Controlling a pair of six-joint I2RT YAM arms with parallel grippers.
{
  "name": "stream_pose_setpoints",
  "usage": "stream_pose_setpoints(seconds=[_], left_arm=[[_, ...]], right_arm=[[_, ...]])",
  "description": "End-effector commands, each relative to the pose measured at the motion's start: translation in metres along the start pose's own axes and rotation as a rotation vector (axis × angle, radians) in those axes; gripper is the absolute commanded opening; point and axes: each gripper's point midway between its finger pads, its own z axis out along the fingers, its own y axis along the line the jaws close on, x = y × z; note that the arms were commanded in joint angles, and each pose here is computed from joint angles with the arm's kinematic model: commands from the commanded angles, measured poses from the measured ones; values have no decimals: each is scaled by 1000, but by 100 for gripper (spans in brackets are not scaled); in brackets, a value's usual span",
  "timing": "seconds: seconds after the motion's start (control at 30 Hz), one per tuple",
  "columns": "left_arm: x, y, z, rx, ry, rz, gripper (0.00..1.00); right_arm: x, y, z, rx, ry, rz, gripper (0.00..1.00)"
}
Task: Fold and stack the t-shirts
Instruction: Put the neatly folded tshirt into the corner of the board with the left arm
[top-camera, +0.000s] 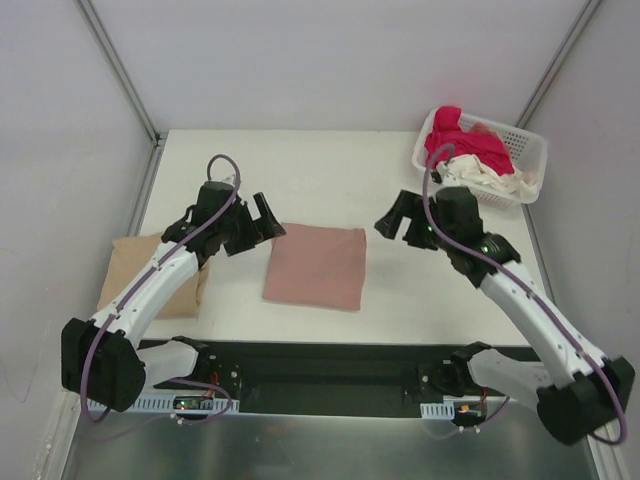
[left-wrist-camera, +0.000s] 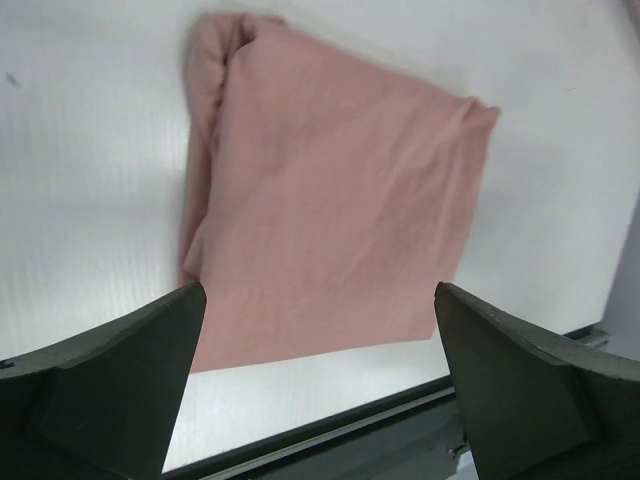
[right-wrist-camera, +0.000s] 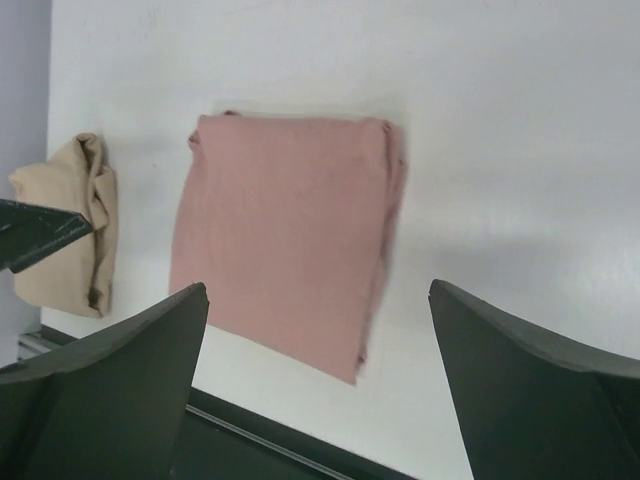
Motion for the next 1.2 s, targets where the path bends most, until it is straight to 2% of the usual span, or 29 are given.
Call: stream_pose_setpoints(seconds=[0.0,0.17,0.4,0.5,0.63,0.73,0.83,0.97,1.07,1.17], left_arm=[[31,39,17,-124,108,33,99],[48,62,43,-202,214,30,99],[57,77,74,-302,291,38,90],[59,83,87,-331,320,42,82],[65,99,104,-405,353,33,63],[76,100,114,-417,390,38,56],[87,94,121,-415,422,71,39],[91,90,123,-418,435,97,3],[75,97,114,-494,381,170,0],[63,108,88,-617,346,271,0]], right_arm=[[47,-56,-30,149,18,-33,97],[80,-83,-55,174,16,-57,97],[84,-91,-66,183,8,-104,97],[84,-92,-66,189,11,-119,97],[85,-95,-62,187,14,-156,97],[86,-98,-59,198,15,-175,97],[87,-104,-57,220,10,-183,97],[84,-110,-58,245,-11,-201,97],[85,-118,-58,271,-24,-216,97],[81,-128,-59,323,-49,-224,97]])
